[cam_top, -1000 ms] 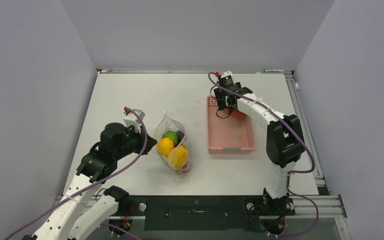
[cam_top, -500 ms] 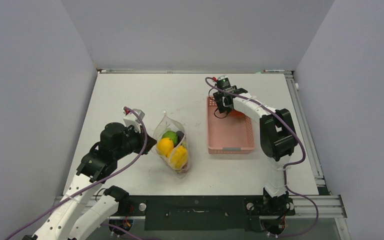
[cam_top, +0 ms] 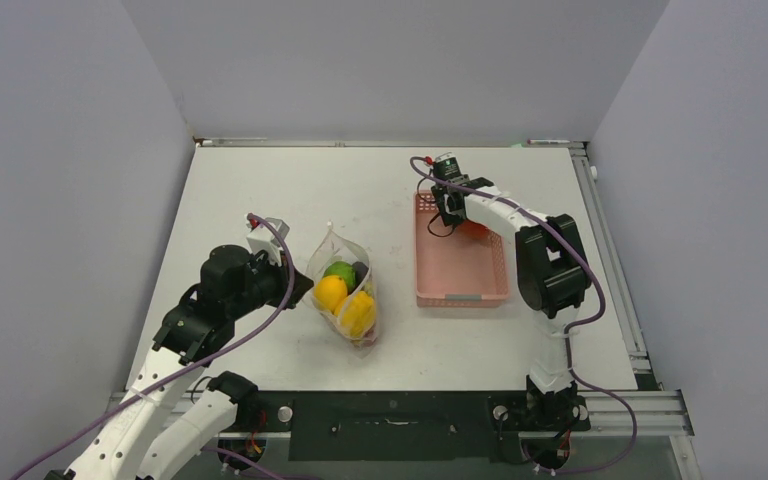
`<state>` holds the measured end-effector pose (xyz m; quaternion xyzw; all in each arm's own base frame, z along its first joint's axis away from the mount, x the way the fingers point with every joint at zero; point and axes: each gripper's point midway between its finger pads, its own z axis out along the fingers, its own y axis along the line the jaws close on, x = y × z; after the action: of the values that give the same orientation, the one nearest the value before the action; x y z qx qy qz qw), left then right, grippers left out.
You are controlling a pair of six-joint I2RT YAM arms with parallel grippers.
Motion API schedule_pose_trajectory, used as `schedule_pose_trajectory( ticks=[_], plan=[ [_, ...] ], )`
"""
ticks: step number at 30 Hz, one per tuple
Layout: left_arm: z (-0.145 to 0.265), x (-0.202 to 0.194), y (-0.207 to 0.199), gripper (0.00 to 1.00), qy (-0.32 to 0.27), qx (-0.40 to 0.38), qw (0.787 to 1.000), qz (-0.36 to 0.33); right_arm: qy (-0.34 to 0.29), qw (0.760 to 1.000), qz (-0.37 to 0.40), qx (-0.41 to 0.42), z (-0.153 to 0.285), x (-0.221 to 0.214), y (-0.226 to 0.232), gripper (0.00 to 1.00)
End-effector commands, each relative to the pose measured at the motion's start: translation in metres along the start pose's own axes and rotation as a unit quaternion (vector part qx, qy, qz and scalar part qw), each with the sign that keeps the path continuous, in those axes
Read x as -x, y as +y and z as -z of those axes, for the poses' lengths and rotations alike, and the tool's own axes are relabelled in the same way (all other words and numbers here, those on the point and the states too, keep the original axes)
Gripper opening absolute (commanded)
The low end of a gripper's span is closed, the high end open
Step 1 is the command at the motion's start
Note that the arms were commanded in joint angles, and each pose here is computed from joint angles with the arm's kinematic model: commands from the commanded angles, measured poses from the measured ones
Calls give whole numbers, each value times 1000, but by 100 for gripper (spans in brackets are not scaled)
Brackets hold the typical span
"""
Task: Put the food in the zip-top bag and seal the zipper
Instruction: Pick up the fake fruit from the bin.
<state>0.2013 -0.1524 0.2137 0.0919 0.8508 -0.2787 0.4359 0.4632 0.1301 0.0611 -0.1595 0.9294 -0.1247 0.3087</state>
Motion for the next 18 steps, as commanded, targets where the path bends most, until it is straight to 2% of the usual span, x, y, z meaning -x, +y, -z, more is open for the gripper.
schedule_pose_trajectory(
  ticks=[1, 8, 18],
  plan=[
    [0, 6, -2, 0, -13, -8, 1000, -7, -16, 1000, -10, -5, 5, 9, -5, 30],
    [-1, 6, -1, 0, -12, -5, 1000, -6, -12, 1000, -18, -5, 12, 5, -5, 6],
    [0, 7, -2, 0, -14, -6, 1000, -6, -42, 998, -37, 4, 53, 16, -6, 5]
  ],
)
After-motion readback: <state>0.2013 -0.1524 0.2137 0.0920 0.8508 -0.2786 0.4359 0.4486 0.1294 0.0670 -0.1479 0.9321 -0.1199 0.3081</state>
